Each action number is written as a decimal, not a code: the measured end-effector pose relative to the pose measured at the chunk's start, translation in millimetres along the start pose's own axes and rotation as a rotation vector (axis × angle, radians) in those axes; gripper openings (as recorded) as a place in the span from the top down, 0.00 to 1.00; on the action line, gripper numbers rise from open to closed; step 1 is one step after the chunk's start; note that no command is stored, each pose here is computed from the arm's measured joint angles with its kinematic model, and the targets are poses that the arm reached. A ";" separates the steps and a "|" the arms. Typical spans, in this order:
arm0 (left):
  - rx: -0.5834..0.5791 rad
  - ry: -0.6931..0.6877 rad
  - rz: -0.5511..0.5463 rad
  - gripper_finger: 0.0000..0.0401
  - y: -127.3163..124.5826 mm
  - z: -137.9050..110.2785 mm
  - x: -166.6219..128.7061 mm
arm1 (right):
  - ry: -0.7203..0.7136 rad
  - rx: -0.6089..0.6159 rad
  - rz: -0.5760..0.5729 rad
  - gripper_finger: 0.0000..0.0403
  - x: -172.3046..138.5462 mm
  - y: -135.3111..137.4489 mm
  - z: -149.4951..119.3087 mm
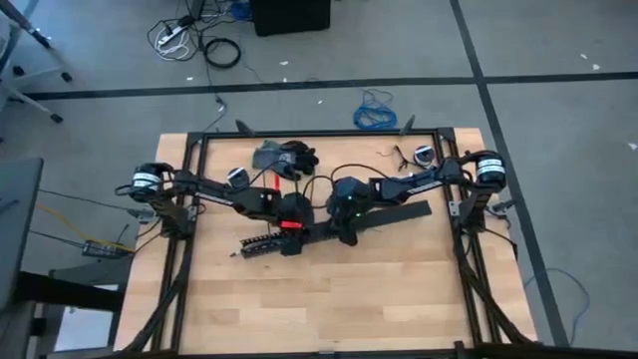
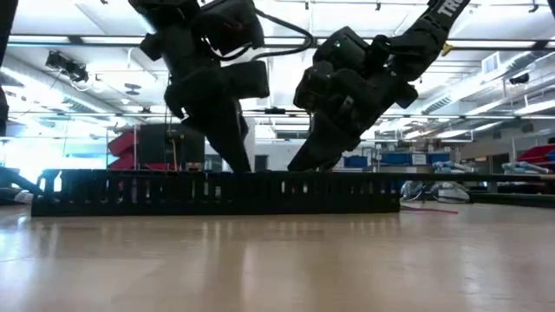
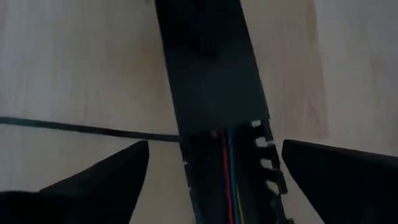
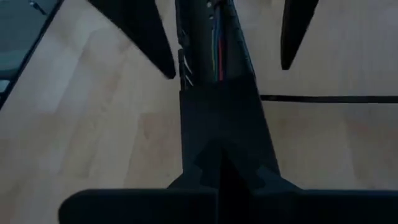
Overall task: Ziptie cables
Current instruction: Close the black cable duct cover
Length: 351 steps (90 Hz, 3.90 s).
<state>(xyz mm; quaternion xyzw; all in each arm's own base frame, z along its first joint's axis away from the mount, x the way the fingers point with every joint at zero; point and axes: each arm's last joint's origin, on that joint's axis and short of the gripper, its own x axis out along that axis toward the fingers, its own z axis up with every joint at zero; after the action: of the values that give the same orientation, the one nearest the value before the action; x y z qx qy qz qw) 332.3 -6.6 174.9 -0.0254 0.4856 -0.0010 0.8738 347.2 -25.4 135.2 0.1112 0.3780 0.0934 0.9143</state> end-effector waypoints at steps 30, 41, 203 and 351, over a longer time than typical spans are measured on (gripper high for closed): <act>-0.077 0.003 0.017 0.05 -0.4 -0.9 1.5 | -0.029 0.023 -0.055 1.00 0.1 -1.4 2.3; -0.081 0.016 0.019 0.05 -0.2 -2.4 5.3 | -0.035 0.030 -0.071 1.00 0.3 -1.3 2.7; -0.098 0.064 0.031 0.27 0.2 -7.4 11.7 | -0.072 0.018 -0.022 1.00 0.1 -0.7 6.9; -0.095 0.087 0.030 0.40 0.4 -10.9 22.5 | -0.135 -0.053 0.066 1.00 21.9 -1.3 17.1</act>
<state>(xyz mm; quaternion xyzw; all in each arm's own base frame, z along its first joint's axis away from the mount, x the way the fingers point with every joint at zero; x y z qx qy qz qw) 334.9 -7.3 150.1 -0.0596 0.5231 0.0341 0.8495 374.8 -23.3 131.9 0.1055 0.3092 0.1258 0.9367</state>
